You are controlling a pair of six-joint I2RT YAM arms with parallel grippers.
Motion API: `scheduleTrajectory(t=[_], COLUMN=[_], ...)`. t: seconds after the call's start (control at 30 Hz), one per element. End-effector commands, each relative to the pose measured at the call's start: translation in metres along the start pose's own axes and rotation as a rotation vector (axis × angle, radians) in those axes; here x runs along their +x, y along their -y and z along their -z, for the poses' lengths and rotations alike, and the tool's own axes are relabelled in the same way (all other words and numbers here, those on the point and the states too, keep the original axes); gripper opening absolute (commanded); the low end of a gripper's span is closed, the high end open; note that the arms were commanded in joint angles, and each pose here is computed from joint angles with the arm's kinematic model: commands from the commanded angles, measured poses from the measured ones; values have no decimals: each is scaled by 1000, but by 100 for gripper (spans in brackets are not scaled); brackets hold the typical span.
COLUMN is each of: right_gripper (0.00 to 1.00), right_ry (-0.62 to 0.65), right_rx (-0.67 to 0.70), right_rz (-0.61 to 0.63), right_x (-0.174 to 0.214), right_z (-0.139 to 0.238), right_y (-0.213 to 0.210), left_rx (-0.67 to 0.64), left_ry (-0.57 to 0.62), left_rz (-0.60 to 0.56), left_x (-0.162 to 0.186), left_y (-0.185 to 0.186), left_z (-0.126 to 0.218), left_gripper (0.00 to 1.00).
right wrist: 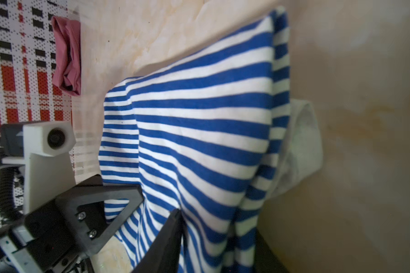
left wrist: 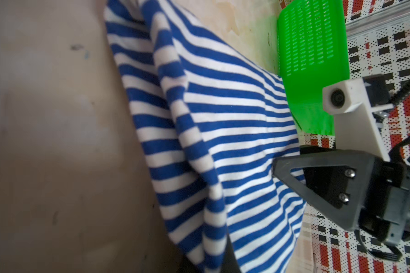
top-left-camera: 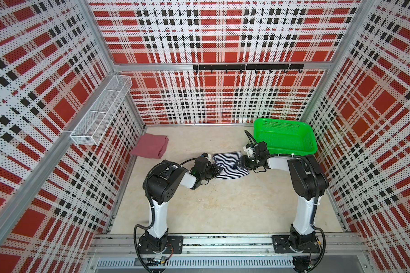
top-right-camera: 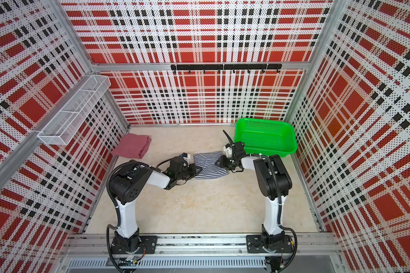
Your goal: Fold and stack the tank tops
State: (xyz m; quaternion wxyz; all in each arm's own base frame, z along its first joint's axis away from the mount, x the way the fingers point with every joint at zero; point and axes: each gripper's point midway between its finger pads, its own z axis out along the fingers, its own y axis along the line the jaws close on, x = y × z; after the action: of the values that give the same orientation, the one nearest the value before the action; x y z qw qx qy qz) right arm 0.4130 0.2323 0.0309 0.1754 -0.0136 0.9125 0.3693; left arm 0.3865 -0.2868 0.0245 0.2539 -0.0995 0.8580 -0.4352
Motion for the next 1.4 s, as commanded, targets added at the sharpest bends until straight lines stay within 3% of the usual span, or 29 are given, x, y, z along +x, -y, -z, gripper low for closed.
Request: scheduleTrajectory(t=[0.0,0.1,0.13,0.6,0.83,1.07,1.37], right_gripper=[24,2,0,0,0,0,0], right_ry=[-41,-8,7,294,337,379,427], right_rx=[1,-36,-48,-380,-642,-819,-947], right_rz=[-24,-4,3,100,152,245,246], right_x=[16,8,5,-55,-70,-75,-67], right_z=[-21,-23,-22,-14,-54,-102,-157], right_y=[0,-11,-15,-109,-181,-246,-288], left_rx=[-61,-73,-83,-265,-372,-488,-683], left_ry=[-14,11,18,158,245,335,376], left_rz=[5,-14,-25,-245,-359,-384,-387], left_x=[0,-14,-19,-131,-195,-246,-271], left_y=[-14,-10,-10,-4,-20,-50,-89], left_z=[-6,1,3,75,121,173,213], left_gripper=[0,0,0,0,0,0,0])
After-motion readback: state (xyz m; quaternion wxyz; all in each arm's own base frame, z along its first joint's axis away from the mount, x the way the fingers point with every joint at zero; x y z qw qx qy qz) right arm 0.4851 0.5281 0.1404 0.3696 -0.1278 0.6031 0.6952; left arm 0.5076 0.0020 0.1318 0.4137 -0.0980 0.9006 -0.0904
